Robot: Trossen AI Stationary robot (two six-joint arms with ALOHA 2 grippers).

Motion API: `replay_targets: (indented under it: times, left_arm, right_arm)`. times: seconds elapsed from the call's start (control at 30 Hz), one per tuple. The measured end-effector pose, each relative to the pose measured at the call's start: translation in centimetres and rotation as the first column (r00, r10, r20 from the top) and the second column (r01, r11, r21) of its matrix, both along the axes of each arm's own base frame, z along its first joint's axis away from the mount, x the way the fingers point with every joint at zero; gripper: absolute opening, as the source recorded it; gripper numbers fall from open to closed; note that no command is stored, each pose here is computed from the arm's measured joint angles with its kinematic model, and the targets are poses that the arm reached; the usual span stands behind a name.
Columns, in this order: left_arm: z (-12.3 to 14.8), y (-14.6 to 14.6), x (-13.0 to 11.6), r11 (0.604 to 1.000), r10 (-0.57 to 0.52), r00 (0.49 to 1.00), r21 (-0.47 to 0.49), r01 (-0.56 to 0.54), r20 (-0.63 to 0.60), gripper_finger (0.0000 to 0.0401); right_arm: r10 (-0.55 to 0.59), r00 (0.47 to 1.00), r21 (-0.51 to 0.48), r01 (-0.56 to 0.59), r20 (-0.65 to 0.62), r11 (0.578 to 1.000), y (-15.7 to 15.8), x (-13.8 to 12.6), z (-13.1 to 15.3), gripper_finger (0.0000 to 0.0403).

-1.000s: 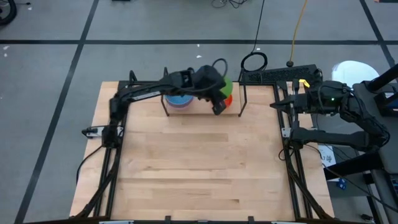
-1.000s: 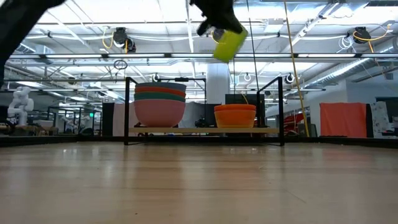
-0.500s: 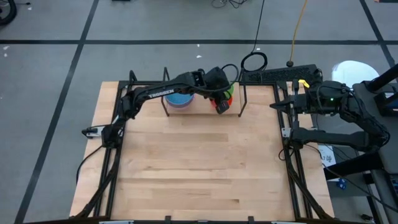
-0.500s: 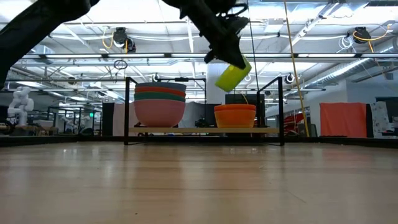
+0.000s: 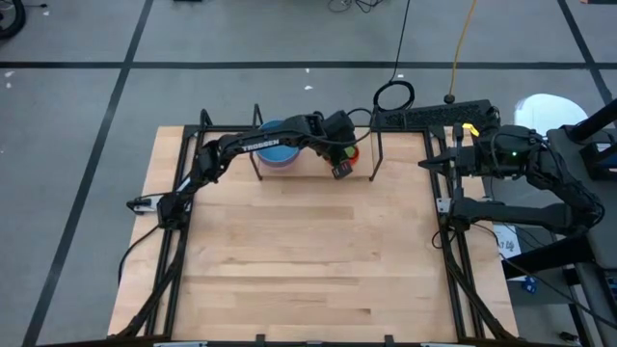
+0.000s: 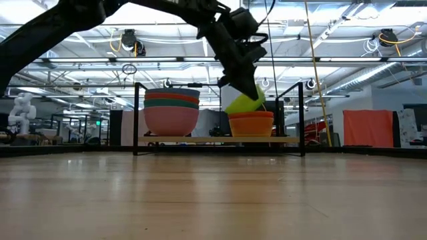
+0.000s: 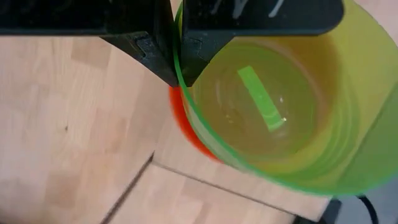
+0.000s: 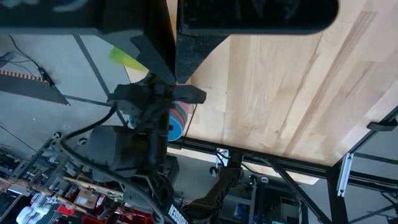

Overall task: Place and stack bowls onto a shelf
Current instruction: Stack the green bowl on top of the orange bowl on the shelf

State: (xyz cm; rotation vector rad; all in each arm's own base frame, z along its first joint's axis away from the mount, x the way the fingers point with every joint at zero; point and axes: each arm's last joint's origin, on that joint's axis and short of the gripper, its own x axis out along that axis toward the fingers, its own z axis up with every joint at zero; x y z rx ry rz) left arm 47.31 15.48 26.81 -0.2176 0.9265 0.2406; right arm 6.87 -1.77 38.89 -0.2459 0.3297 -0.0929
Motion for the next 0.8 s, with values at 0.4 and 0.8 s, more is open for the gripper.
replay_targets:
  times: [0.4,0.8]
  left_arm:
    - [-0.6,0.2,0.3,1.0,-0.024,1.0,0.02,0.024,-0.004,0.0048]
    - [0.2,0.0,0.0,1.0,-0.007,1.0,0.017,0.007,0.007,0.0081]
  right_arm:
    - [0.0,1.0,0.0,0.0,0.0,1.0,0.0,0.0,0.0,0.0]
    - [-0.001,1.0,0.006,0.001,-0.013,1.0,-0.1,0.4,-0.1,0.0]
